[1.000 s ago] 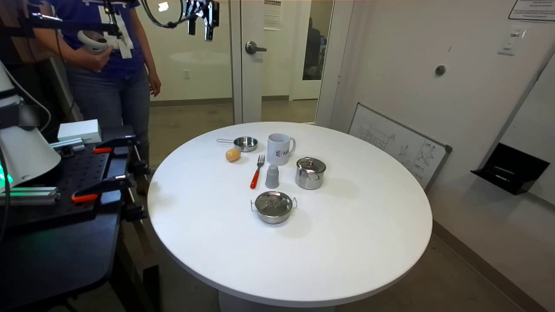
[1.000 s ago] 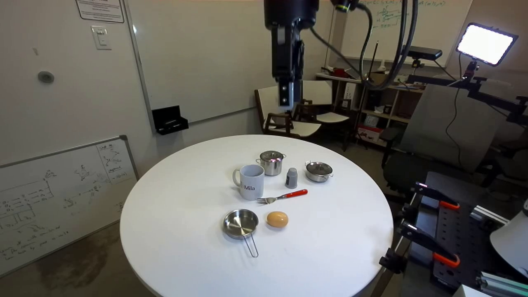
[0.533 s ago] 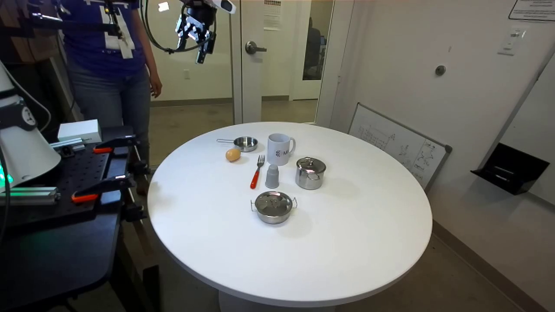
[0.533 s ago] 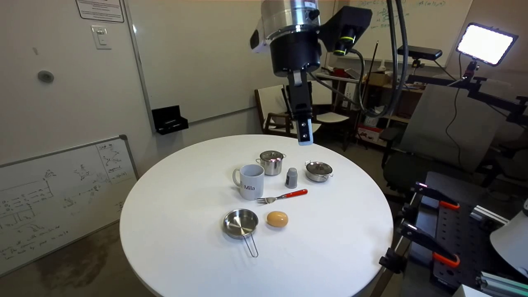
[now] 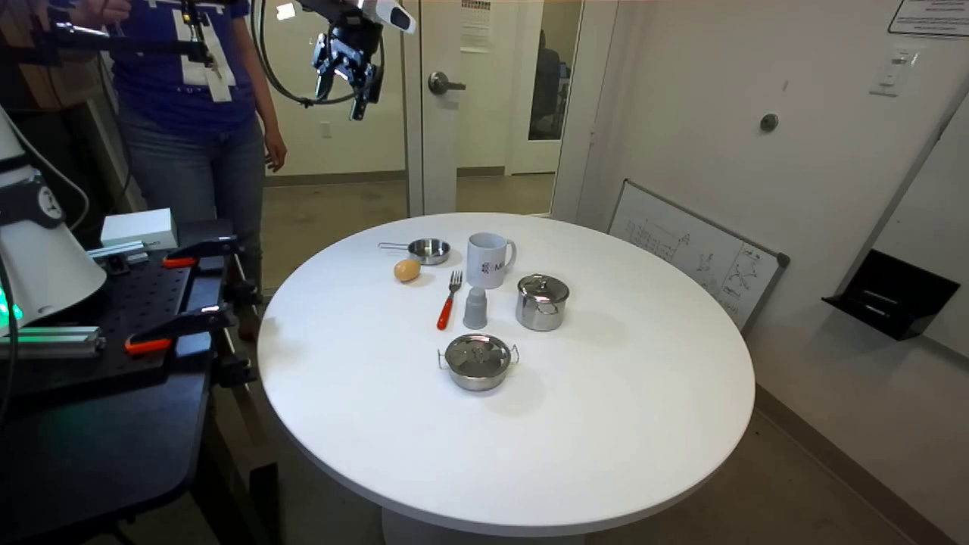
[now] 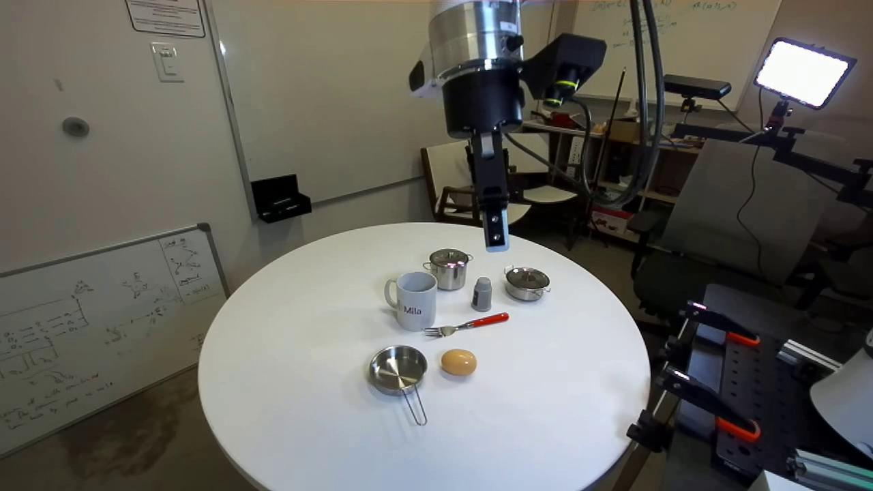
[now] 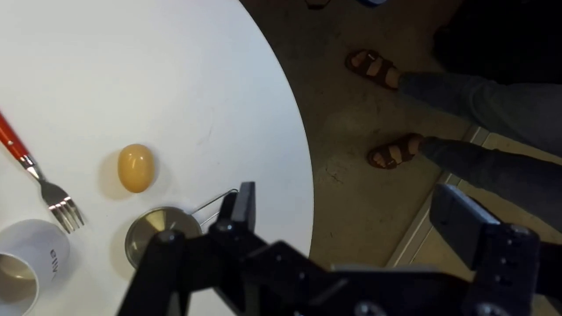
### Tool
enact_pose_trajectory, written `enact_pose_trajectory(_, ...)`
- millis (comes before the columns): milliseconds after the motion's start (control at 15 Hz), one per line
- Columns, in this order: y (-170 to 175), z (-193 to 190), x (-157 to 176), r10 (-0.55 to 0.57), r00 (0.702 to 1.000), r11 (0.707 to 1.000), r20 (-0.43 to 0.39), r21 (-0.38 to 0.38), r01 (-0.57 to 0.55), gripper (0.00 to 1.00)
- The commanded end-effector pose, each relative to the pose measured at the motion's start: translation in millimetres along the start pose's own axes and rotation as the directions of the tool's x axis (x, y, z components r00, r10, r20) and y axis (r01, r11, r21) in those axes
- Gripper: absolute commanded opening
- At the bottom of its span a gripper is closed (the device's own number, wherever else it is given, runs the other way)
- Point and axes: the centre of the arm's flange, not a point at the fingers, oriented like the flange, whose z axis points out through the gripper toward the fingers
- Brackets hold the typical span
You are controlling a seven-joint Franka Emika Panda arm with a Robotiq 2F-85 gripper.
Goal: Put the egg on the silver pan
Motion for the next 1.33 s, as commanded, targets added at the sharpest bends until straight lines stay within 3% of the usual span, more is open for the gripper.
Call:
enact_pose_trajectory(0,26.8,45.7,16.0,-0.054,0.999,0.998,-0.005,-0.029,0.053,1.00)
enact_pose_trajectory(267,60.7,96.3,23.7,0.024,0.999,0.999,-0.038,-0.043,-0.026,1.00)
enact_pose_trajectory(667,114.9,141.3,38.7,0.083,0.996,0.993,-0.031,-0.079,-0.085,1.00)
enact_pose_trajectory(733,115.9,142.4,43.5,0.069,0.997,0.996,-0.027,-0.050,-0.071,1.00)
enact_pose_trajectory(800,107.1,138.8,25.7,0.072,0.997,0.995,-0.023,-0.062,-0.073,1.00)
enact_pose_trajectory(1000,115.5,144.0,33.7,0.080,0.996,0.995,-0.024,-0.052,-0.081,1.00)
enact_pose_trajectory(1067,111.3,142.7,30.3,0.147,0.989,0.985,-0.018,-0.092,-0.148,1.00)
enact_pose_trajectory(1267,124.4,159.7,36.8,0.203,0.979,0.970,-0.006,-0.139,-0.201,1.00)
